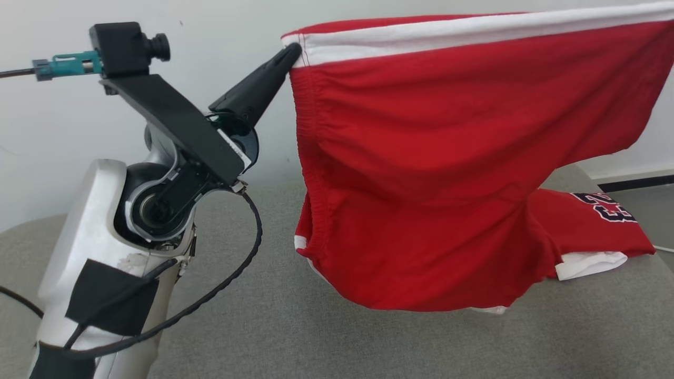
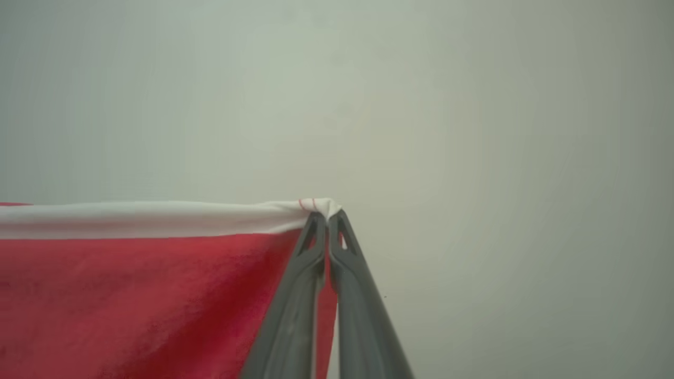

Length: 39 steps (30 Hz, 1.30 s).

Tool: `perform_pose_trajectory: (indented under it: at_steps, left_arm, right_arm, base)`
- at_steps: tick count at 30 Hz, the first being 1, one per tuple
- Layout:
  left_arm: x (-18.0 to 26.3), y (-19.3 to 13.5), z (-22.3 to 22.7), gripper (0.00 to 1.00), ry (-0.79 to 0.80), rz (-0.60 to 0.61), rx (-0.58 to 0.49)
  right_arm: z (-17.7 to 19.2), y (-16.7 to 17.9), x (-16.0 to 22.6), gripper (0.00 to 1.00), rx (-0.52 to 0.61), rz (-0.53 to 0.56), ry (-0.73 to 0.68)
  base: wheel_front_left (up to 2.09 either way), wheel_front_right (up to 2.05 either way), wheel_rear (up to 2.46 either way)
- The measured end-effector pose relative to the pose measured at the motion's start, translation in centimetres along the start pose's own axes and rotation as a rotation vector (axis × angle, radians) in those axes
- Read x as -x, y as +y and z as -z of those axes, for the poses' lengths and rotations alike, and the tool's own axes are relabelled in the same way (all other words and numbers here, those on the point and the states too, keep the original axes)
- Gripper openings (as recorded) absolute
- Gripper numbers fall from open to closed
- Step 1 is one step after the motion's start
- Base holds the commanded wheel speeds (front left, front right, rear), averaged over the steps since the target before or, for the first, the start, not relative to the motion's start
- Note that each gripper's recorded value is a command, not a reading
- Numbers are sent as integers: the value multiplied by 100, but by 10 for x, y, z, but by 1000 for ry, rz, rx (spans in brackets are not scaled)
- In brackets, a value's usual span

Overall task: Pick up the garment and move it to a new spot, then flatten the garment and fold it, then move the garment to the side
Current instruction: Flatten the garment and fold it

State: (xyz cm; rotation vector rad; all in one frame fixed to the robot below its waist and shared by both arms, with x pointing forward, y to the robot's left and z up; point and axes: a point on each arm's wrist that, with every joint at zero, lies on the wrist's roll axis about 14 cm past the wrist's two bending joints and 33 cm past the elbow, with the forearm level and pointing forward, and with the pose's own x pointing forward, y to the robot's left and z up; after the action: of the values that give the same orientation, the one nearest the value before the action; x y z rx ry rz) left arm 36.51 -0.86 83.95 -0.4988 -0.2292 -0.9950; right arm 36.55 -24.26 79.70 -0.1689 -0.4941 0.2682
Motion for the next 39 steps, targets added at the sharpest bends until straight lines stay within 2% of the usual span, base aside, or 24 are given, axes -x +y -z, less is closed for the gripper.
perform_pose_trajectory:
  at_steps: [3,5,7,11,14,19,22,23,25,27,30,35,39]
  left_arm:
    - [-6,15,14,0,51,-30,44]
    - [-11,27,21,0,83,-57,35]
    - [-16,42,25,0,102,-84,-55]
    - [-29,82,34,0,99,-155,-111]
    - [-46,109,28,0,74,-190,-216]
    - [-70,166,16,0,-15,-255,-343]
    - [-89,186,6,0,-85,-240,-437]
    - [-102,194,-3,0,-157,-213,-491]
    - [-111,205,-9,0,-216,-196,-535]
    - [-119,221,-5,0,-244,-192,-521]
    - [-124,256,30,0,-196,-208,-485]
    - [-115,315,102,0,-105,-249,-380]
    - [-107,337,152,0,-69,-232,-280]
  right_arm:
    - [18,5,-5,0,-27,-7,53]
    - [30,7,-12,0,-57,-7,84]
    - [37,12,-24,0,-93,-14,94]
    - [66,20,-55,0,-145,-20,165]
    - [86,21,-87,0,-183,-4,208]
    - [97,23,-154,0,-179,21,154]
    - [92,20,-189,0,-146,40,48]
    - [91,11,-206,0,-120,64,-22]
    - [102,4,-219,0,-95,80,-35]
    - [116,2,-231,0,-76,83,-30]
    - [148,7,-243,0,-72,71,-7]
    - [226,11,-244,0,-111,82,75]
    - [294,24,-231,0,-128,67,167]
  base:
    - [0,0,0]
    - [0,0,0]
    - [0,0,0]
    - [0,0,0]
    - [0,0,0]
    - [0,0,0]
    - [0,0,0]
    - [0,0,0]
    - [0,0,0]
    - [0,0,0]
    - [0,0,0]
    - [0,0,0]
    - [0,0,0]
